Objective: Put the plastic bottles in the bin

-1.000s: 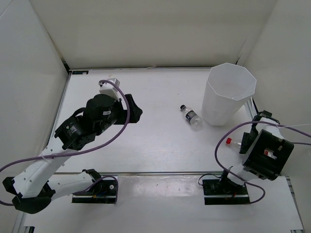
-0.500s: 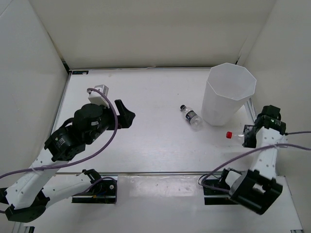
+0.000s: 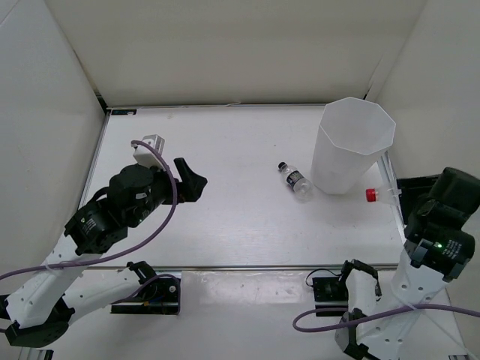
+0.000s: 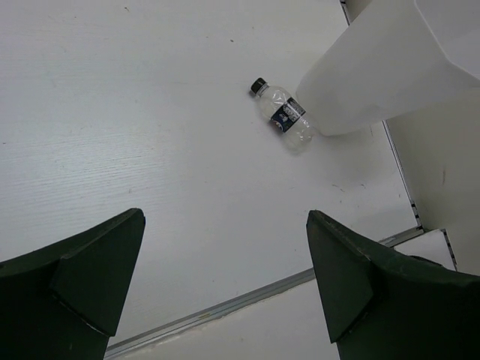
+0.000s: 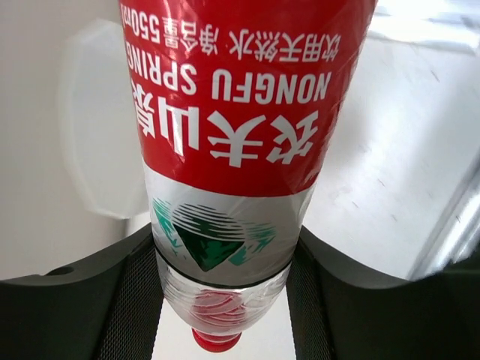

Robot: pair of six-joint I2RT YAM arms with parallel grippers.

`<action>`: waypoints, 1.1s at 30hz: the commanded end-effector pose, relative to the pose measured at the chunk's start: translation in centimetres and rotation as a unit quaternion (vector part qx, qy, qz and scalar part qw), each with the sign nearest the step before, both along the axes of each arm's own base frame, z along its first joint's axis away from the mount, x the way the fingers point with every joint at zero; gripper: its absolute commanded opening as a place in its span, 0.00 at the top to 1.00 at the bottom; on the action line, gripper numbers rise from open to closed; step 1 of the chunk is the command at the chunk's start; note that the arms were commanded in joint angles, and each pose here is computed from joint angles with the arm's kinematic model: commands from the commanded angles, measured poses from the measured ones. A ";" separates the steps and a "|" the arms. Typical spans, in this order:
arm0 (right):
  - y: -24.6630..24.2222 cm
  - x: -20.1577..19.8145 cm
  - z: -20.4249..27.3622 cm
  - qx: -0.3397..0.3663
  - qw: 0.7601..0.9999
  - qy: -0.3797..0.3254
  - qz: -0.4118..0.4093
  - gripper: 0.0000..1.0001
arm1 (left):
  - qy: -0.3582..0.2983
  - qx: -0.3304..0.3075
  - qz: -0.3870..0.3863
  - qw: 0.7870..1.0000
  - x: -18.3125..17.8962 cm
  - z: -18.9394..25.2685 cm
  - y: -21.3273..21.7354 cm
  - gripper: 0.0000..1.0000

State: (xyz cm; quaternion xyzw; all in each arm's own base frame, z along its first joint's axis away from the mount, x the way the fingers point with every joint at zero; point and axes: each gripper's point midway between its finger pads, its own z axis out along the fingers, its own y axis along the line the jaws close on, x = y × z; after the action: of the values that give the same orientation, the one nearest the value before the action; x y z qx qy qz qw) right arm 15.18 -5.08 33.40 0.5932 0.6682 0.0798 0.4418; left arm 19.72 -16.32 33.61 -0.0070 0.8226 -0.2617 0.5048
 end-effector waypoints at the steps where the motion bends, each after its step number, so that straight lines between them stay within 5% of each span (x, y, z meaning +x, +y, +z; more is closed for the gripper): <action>1: -1.2 3.5 6.6 -0.077 0.994 -0.046 0.058 0.79 | -0.008 -0.008 -0.013 1.000 -0.9 0.3 0.3 0.00; 9: -3.0 13.6 10.9 -0.133 0.978 -0.104 0.127 0.77 | 0.020 -0.025 -0.001 0.999 -1.3 -1.7 0.5 0.00; 16: 1.2 22.8 11.4 -0.293 0.928 -0.053 0.227 0.67 | 0.035 -0.015 0.013 0.999 -0.6 -2.7 0.2 0.00; 19: 2.3 24.2 9.1 -0.331 0.917 -0.006 0.224 0.57 | 0.039 -0.011 0.023 0.999 0.1 -3.1 -0.2 0.00; 23: 2.2 24.4 5.6 -0.355 0.914 0.048 0.189 0.17 | 0.050 -0.005 0.026 0.998 0.8 -3.3 -1.0 0.00; 26: 1.7 24.3 4.8 -0.363 0.913 0.060 0.178 0.00 | 0.057 0.001 0.032 0.998 1.3 -3.7 -1.4 0.00; 33: 3.0 22.0 9.4 -0.352 0.921 0.017 0.165 0.00 | 0.037 -0.034 0.059 0.997 4.1 -2.7 -3.4 0.00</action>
State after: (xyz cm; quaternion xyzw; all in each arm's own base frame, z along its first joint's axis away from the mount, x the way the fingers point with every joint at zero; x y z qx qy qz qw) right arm 39.31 -2.19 37.29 0.2551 0.7949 -0.1201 0.5372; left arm 21.97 -18.79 28.02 -0.0480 0.8619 -0.2305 0.4492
